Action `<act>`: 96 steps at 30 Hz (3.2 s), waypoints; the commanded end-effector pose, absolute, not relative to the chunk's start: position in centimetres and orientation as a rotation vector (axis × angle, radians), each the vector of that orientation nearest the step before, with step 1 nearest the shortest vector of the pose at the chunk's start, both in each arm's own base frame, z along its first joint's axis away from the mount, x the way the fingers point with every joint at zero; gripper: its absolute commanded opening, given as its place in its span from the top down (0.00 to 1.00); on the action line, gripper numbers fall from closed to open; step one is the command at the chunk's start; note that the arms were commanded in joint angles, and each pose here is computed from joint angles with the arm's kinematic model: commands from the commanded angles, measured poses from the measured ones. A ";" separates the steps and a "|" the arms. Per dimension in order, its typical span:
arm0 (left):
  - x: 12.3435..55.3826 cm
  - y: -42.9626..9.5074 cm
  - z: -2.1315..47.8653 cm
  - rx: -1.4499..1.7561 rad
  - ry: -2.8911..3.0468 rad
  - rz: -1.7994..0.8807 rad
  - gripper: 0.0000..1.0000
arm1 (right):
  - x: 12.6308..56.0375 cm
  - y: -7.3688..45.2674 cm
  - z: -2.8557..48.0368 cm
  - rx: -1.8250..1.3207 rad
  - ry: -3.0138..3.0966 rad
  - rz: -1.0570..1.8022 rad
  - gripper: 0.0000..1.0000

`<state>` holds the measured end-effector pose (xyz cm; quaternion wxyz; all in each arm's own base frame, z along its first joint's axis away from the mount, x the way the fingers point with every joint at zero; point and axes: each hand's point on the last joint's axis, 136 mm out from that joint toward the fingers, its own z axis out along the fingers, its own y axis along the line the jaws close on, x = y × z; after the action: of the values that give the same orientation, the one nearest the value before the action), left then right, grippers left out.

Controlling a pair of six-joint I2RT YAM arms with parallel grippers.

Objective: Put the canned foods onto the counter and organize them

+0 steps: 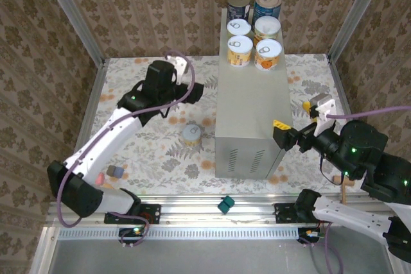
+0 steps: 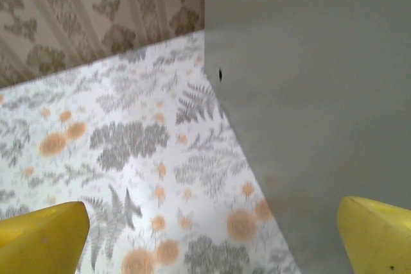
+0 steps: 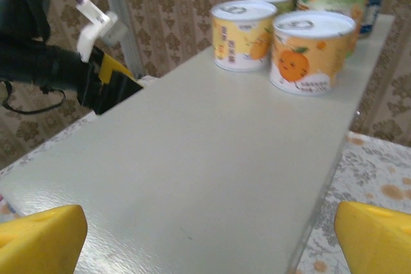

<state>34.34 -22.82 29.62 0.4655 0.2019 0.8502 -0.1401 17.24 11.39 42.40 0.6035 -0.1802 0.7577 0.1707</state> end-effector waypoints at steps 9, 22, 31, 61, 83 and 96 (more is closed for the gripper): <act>27.0 -19.1 21.0 0.395 2.341 -0.336 0.00 | 16.2 19.1 42.8 -0.855 1.852 0.519 0.00; 24.7 -21.4 10.5 0.384 2.533 -0.291 0.00 | 15.0 23.3 41.6 -1.009 1.852 0.556 0.00; 26.9 -23.1 7.5 0.390 2.525 -0.234 0.00 | 15.0 23.4 41.6 -0.998 1.848 0.550 0.00; 28.0 -22.7 15.3 0.458 2.359 -0.166 0.34 | 15.0 22.7 42.0 -0.947 1.825 0.554 0.00; 18.6 -23.7 40.9 0.949 2.009 -0.632 0.33 | 15.5 18.4 41.7 -0.794 1.843 0.451 0.00; 17.9 -28.2 42.7 1.166 1.996 -0.676 0.34 | 15.5 16.3 40.7 -0.746 1.862 0.399 0.00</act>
<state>18.86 -27.82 40.74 0.3399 0.4279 0.8004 -0.2462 15.48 17.32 41.32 0.5227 -0.3212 0.7685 0.1816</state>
